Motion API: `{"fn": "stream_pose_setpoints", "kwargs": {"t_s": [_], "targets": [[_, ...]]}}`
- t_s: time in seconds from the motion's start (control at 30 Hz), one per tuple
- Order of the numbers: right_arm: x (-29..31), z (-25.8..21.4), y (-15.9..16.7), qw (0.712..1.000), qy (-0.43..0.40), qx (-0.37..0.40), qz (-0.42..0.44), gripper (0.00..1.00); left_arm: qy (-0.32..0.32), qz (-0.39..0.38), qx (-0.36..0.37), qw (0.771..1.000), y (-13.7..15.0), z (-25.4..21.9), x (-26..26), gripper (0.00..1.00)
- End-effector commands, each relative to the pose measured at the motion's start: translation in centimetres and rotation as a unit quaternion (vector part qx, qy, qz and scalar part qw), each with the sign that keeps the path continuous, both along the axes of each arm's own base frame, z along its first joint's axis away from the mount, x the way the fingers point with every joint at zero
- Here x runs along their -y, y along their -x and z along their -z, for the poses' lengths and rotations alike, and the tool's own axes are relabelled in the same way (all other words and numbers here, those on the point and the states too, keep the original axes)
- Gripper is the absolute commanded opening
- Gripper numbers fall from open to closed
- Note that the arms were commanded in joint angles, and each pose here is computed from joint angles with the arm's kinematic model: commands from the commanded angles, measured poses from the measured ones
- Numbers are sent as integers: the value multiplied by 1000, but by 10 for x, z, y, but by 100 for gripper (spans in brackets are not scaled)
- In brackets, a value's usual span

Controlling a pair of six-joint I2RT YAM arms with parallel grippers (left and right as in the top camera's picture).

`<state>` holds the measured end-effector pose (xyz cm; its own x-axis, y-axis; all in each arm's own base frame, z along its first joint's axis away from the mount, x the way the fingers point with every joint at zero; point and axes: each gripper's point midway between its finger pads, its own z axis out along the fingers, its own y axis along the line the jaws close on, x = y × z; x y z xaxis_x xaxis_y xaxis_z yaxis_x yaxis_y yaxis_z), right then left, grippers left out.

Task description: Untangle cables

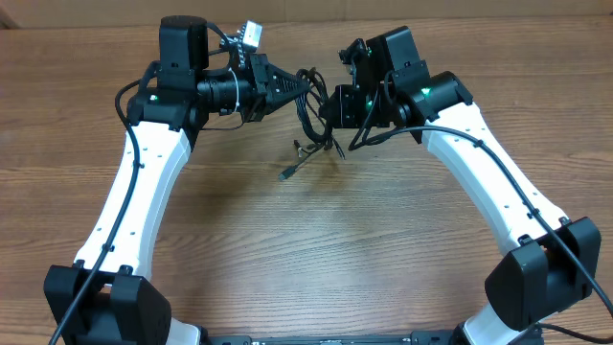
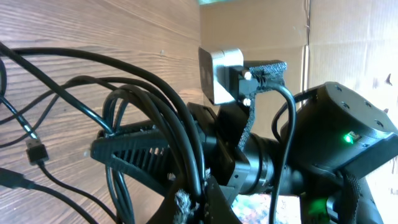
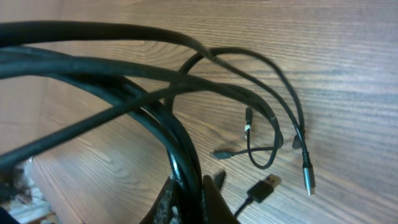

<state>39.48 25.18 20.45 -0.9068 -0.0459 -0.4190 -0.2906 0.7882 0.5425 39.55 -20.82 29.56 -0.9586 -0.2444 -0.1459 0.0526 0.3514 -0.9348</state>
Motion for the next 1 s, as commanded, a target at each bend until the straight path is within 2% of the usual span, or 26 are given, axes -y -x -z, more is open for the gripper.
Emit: {"fn": "stream_pose_setpoints", "kwargs": {"t_s": [0.0, 0.03, 0.17, 0.27, 0.37, 0.57, 0.63, 0.73, 0.8, 0.93, 0.97], "targets": [[5, 3, 6, 1000, 4, -16, 2, 4, -39, -61, -24, 997, -12, 11, -11, 4], [8, 2, 6, 1000, 5, -18, 5, 4, -56, -79, -32, 995, -15, 18, -16, 4], [26, -28, 14, 1000, -3, 0, 20, 4, -192, -194, -100, 957, -18, 71, -62, 4], [22, -58, 25, 999, -35, 28, 3, 4, -239, -219, -128, 937, -9, 88, -78, 4], [9, -96, 42, 993, -95, 59, -40, 4, -275, -213, -139, 927, 1, 98, -87, 4], [-12, -140, 64, 970, -190, 87, -123, 4, -332, -131, -99, 929, 19, 108, -86, 4], [-13, -143, 62, 969, -192, 95, -122, 4, -341, -110, -83, 930, 22, 108, -83, 4], [-2, -135, 50, 978, -174, 82, -77, 4, -346, -98, -70, 931, 22, 108, -80, 4], [16, -119, 38, 989, -137, 59, -13, 4, -336, -91, -56, 936, 19, 104, -76, 4], [54, -86, 26, 995, -50, 29, 84, 4, -279, -33, 20, 960, 11, 84, -50, 4], [63, -81, 25, 994, -32, 25, 101, 4, -284, -30, 30, 958, 9, 84, -50, 4]]}}
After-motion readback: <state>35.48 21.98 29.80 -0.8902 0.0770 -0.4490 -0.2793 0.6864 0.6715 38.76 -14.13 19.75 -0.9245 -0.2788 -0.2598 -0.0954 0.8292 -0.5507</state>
